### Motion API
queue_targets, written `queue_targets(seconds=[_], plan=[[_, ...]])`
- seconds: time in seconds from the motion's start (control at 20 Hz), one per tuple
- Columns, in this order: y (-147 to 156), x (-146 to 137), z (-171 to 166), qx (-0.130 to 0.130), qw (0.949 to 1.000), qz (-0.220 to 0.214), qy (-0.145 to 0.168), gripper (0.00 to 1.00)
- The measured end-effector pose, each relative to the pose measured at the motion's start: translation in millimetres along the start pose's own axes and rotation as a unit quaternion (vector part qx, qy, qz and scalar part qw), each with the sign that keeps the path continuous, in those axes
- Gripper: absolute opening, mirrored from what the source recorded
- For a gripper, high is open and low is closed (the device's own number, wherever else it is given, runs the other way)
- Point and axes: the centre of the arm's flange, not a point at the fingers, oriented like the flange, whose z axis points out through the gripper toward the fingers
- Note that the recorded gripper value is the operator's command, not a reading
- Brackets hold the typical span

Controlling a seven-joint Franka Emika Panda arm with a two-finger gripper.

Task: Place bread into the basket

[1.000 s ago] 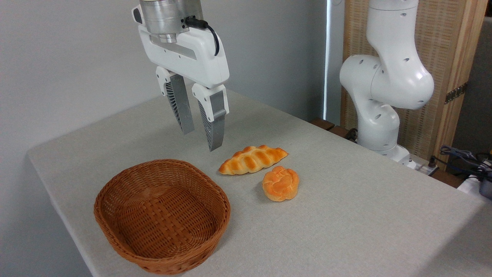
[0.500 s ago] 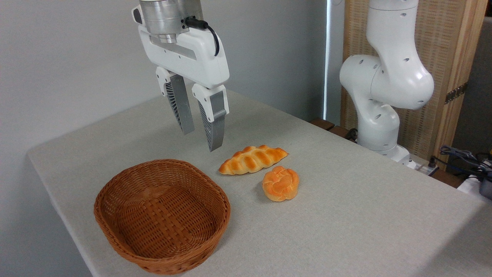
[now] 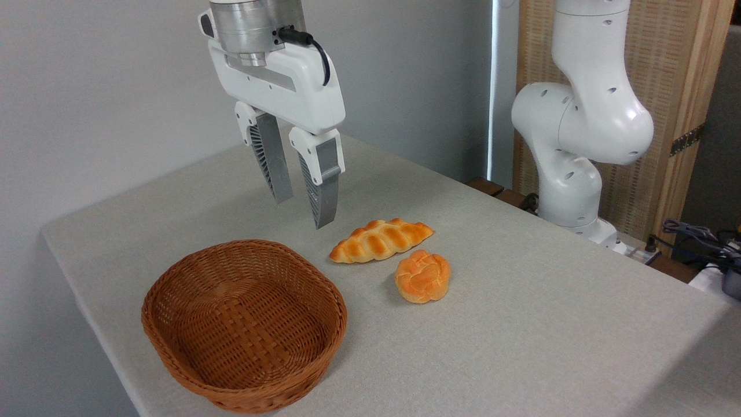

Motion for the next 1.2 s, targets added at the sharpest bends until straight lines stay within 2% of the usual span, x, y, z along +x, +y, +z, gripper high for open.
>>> queue_targets(seconds=[0.3, 0.5, 0.85, 1.2], plan=[[0, 0, 3, -0.002, 1.0, 0.0, -0.003, 1.0], [10, -8, 16, -0.013, 0.9998, 0.002, -0.016, 1.0], [65, -41, 42, -0.012, 0.9994, 0.023, -0.022, 1.0], [112, -57, 86, -0.014, 0.9957, 0.086, -0.029, 1.0]])
